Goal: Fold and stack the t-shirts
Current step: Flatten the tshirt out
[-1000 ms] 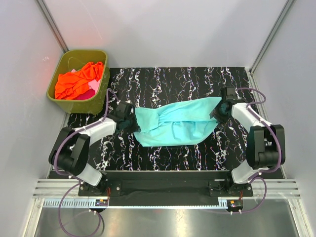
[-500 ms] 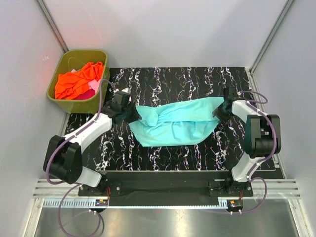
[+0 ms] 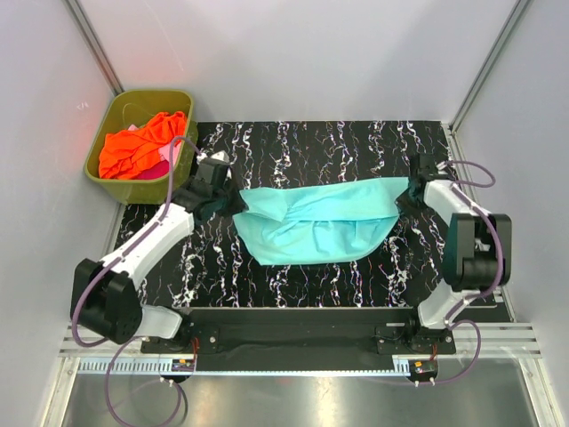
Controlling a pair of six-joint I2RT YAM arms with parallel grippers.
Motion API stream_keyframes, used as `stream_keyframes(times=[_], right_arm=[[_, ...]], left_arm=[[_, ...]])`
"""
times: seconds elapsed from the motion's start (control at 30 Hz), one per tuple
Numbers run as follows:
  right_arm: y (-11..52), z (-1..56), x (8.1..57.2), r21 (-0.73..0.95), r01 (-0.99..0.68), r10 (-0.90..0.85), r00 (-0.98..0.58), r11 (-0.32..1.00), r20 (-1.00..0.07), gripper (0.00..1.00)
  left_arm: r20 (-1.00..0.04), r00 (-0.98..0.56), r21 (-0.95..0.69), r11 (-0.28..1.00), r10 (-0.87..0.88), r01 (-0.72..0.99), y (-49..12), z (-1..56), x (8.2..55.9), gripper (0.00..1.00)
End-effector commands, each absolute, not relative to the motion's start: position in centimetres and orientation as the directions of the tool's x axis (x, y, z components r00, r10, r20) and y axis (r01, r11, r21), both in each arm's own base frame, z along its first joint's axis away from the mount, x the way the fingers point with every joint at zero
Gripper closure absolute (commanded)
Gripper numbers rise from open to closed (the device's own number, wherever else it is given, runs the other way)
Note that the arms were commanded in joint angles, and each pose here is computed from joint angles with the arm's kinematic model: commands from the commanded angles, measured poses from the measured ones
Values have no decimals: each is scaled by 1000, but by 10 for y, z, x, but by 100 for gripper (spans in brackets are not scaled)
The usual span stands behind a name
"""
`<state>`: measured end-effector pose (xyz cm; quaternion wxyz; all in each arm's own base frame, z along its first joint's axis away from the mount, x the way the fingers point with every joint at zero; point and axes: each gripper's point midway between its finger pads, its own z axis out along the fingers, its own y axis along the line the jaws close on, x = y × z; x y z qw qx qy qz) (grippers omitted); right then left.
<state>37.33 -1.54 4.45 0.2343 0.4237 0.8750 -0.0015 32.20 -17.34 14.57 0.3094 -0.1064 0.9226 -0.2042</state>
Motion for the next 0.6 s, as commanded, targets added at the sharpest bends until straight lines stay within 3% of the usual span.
stream_keyframes(times=[0.0, 0.23, 0.37, 0.43, 0.57], right_arm=[[-35, 109, 367, 196, 728, 693, -481, 657, -536, 100], [-44, 146, 346, 166, 712, 648, -482, 682, -590, 100], [-40, 144, 340, 165, 703, 647, -502, 692, -574, 94], [-38, 138, 335, 163, 699, 649, -515, 696, -560, 100], [-35, 136, 328, 176, 701, 658, -510, 691, -554, 100]], left_arm=[[-640, -690, -392, 916, -337, -84, -151, 190, 333, 100], [-674, -647, -394, 914, -357, -94, -140, 208, 334, 100], [-669, -648, -425, 903, -364, -67, -145, 217, 331, 100], [-658, -659, -434, 899, -364, -63, -148, 213, 327, 100], [-652, -661, -446, 893, -371, -62, -146, 211, 318, 100]])
